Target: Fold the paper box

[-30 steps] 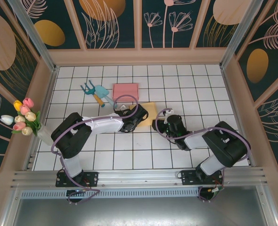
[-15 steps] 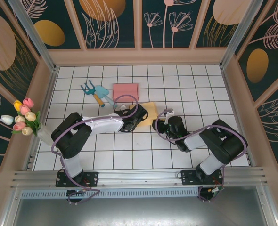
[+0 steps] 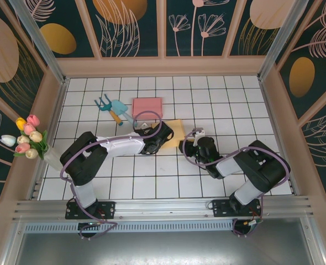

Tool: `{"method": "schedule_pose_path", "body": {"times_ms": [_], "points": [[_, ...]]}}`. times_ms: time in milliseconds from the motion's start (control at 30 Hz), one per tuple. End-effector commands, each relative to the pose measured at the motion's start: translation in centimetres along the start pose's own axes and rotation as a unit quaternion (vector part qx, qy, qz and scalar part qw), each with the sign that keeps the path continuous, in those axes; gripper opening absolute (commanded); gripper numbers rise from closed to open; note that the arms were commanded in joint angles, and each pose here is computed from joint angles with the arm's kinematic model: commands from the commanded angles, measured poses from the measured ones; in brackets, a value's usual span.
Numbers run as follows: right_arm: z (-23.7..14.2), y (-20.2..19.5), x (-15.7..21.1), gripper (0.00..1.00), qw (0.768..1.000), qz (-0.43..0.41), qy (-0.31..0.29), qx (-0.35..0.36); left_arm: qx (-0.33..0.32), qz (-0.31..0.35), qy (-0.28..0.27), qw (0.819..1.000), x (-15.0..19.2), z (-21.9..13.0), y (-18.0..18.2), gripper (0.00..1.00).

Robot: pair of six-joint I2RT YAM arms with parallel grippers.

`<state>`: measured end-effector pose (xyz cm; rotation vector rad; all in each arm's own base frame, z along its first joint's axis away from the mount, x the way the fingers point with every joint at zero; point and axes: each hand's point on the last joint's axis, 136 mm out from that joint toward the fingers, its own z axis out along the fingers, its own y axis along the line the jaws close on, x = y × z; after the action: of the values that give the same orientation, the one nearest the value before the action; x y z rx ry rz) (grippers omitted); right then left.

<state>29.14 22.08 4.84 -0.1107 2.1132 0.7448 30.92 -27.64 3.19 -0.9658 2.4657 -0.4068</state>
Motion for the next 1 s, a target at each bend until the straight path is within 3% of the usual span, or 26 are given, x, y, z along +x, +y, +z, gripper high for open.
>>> {"method": "schedule_pose_path", "body": {"times_ms": [0,300,967], "points": [[-0.5,-0.7,1.0,0.39,1.000,-0.003,0.010,0.011,-0.164,0.052,0.049,0.984,2.3,3.0,9.9,0.54],[-0.4,-0.5,1.1,0.33,1.000,-0.002,0.012,0.006,-0.164,0.051,0.047,0.984,2.2,2.9,9.9,0.54],[0.3,-1.6,3.0,0.32,1.000,-0.008,0.022,0.017,-0.168,0.051,0.048,0.983,2.1,3.2,10.2,0.54]]}}
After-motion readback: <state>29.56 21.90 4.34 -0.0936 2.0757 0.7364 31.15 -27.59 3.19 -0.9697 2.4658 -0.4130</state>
